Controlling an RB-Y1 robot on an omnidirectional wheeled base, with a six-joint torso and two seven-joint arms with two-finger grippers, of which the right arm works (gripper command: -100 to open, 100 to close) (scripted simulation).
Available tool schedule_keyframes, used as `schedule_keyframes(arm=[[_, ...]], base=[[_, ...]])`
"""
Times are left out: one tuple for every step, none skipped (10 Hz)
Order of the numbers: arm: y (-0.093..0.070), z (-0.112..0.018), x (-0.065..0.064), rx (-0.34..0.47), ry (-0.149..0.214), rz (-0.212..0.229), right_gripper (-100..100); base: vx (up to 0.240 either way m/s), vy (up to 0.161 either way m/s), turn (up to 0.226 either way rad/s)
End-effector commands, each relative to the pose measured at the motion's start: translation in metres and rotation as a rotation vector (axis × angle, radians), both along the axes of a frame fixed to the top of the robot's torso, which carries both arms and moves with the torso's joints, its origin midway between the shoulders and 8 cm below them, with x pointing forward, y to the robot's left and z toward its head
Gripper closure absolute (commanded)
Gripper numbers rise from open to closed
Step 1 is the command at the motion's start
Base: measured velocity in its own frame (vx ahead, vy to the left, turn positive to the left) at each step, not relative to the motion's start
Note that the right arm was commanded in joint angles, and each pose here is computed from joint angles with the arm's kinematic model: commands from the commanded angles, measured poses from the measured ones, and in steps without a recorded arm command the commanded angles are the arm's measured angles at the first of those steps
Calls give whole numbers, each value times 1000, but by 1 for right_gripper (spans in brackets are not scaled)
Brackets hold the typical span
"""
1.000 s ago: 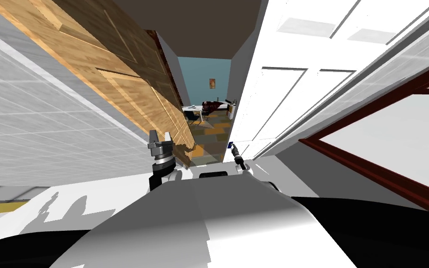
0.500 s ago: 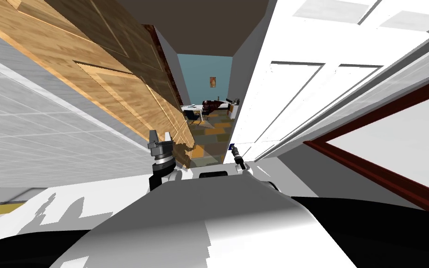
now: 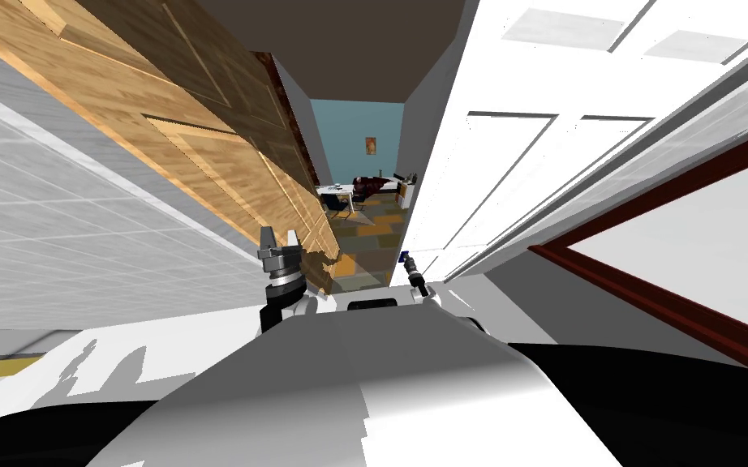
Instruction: Push the door open
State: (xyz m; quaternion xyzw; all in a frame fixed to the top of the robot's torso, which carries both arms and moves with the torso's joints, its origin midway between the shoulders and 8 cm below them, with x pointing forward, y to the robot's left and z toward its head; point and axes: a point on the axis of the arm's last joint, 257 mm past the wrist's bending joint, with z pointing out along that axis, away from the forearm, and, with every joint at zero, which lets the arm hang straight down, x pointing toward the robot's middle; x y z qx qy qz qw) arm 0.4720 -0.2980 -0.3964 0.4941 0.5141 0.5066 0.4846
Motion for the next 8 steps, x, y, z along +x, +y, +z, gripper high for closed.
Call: schedule_keyframes(arm=[[-7,4,3,-3,-10,-14,100],[-10,4,2,-3,-10,-23,100],[-13,4,2,-3,-11,-33,100],[-17,4,2,-3,-11,-44,100],[-17,4,2,-3,-11,-44,100],[-24,5,1,-4,-12,-62,100],[-28,5,0,-4,-13,-76,100],[-33,5,-1,-4,-14,-89,100]], base=[[160,18,-29],[158,26,-14],[179,40,-25],[164,56,-32],[116,33,-17],[152,22,-32],[202,30,-42],[182,54,-43]])
